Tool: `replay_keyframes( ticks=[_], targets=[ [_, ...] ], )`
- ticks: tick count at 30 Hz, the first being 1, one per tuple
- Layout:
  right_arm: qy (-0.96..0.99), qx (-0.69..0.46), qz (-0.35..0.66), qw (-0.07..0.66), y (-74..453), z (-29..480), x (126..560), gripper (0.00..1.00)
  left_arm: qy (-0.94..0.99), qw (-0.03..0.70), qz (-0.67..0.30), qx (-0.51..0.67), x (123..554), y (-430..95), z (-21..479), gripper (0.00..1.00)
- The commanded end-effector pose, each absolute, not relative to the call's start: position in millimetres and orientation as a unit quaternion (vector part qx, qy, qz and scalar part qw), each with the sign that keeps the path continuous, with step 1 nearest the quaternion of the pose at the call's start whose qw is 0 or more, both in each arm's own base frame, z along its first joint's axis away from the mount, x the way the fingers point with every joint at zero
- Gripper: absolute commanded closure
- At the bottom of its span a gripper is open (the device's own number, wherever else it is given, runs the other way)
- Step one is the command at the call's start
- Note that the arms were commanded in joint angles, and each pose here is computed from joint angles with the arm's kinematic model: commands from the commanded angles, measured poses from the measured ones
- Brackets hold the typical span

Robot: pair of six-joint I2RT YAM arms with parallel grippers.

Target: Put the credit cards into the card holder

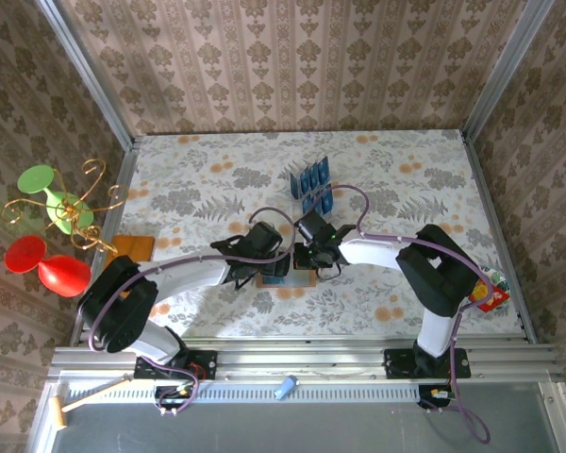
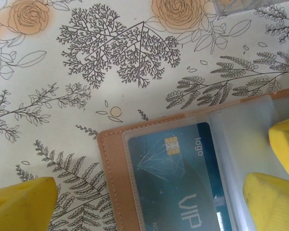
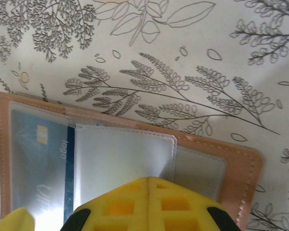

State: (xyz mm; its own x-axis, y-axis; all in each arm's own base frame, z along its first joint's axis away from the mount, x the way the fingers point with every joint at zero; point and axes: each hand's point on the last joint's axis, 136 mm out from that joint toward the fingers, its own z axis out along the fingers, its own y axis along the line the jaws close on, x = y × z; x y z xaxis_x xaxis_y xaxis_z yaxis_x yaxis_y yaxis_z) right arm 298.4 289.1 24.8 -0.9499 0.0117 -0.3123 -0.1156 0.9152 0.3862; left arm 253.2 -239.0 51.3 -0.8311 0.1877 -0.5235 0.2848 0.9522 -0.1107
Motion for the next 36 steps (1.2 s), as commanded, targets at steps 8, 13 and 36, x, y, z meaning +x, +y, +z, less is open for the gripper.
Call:
replay_keyframes(
  ticks=[8,13,36],
  targets=[
    [0.965,-0.015,0.222,0.139,293,18,295,0.99,0.953,0.254,-0.097,0.134,247,-243,32,0.00],
    [0.965,-0.014,0.222,0.138,293,17,295,0.99,0.956,0.245,-0.082,0.137,244,-238,20,0.00],
    [0.962,-0.012,0.229,0.147,286,31,307,0.99,0.942,0.280,-0.130,0.133,247,-245,45,0.00]
  ],
)
